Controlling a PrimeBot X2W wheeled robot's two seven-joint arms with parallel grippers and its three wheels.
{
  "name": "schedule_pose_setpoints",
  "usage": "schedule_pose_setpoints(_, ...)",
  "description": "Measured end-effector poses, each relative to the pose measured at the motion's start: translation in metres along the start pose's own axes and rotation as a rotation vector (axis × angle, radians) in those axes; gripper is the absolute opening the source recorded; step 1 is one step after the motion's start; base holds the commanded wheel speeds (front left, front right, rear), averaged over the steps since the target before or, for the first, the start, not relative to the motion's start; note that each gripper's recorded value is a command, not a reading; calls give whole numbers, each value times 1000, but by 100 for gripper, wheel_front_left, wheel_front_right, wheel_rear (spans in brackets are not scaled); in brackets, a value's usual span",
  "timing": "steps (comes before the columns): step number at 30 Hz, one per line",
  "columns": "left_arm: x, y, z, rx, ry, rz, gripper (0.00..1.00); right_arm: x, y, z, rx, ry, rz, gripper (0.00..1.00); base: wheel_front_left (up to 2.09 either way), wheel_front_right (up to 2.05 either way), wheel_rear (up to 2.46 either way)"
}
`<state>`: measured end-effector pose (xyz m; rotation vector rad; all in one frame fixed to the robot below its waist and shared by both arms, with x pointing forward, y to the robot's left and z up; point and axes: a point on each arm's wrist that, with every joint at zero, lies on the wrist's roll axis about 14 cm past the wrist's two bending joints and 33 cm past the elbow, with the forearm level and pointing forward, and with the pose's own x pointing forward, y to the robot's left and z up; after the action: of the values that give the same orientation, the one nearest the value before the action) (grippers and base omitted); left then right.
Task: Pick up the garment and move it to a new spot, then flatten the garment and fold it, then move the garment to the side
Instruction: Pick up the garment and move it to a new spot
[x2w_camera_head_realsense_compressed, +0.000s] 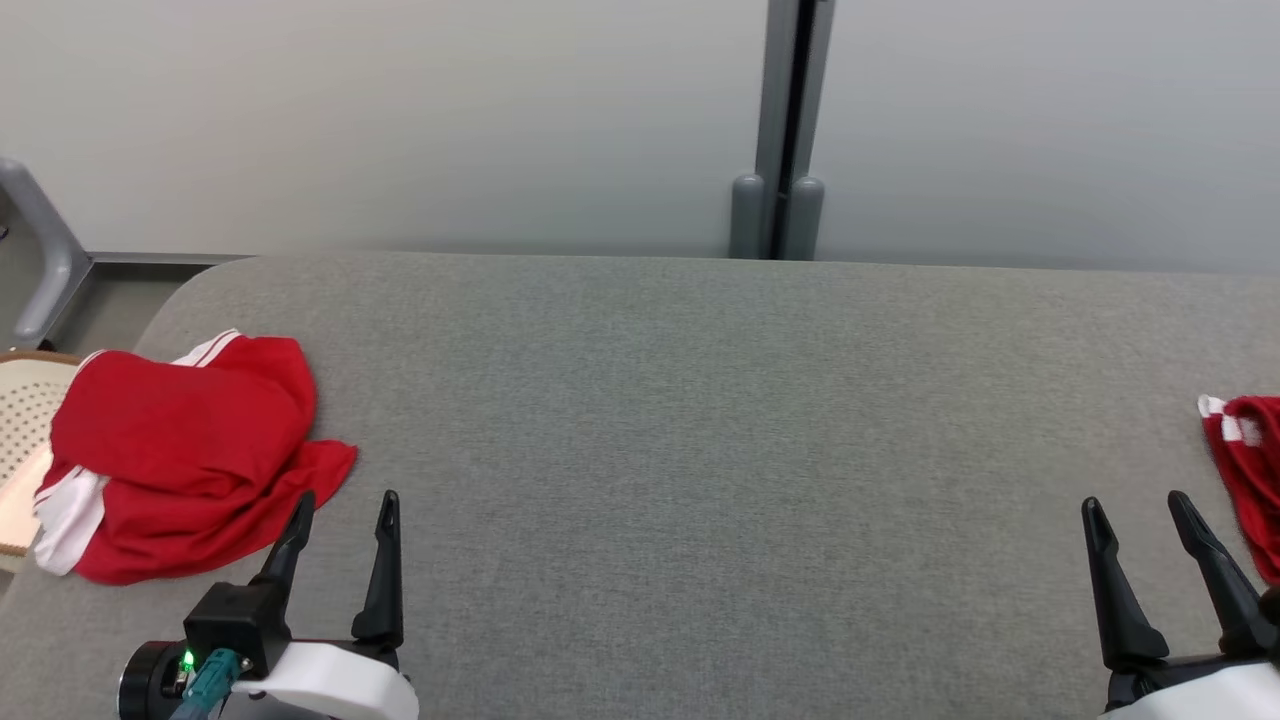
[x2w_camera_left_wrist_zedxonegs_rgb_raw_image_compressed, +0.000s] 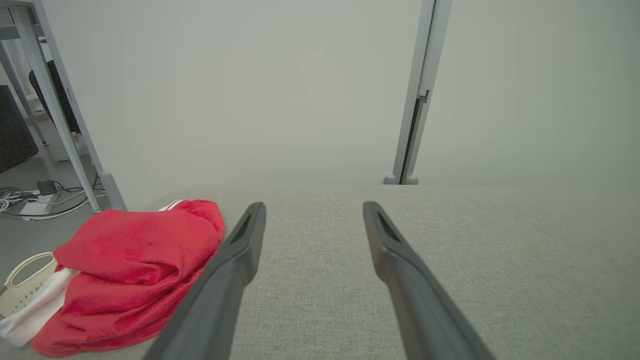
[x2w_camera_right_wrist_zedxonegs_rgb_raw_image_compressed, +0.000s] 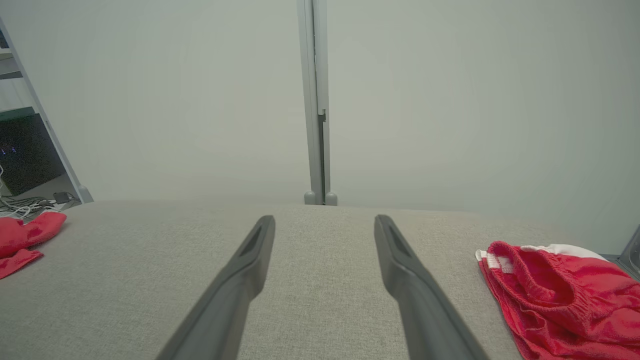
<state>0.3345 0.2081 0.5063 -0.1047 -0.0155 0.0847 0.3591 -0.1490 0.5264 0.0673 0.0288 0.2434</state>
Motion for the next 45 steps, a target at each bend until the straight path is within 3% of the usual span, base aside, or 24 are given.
schedule_pose_setpoints(20, -40, 98, 27, -9, -114, 310, 100, 57, 97, 9, -31, 8, 325, 100, 0, 0, 0)
schedule_pose_setpoints(34, -40, 104, 24, -6, -106, 333, 100, 63, 107, 5, -30, 17, 358, 100, 0, 0, 0)
schedule_pose_setpoints(42, -10, 99, 28, 7, -104, 304, 100, 77, 102, 4, -29, 18, 358, 100, 0, 0, 0)
schedule_pose_setpoints(45, 21, 96, 27, 15, -91, 282, 100, 91, 93, 1, -33, 26, 350, 100, 0, 0, 0)
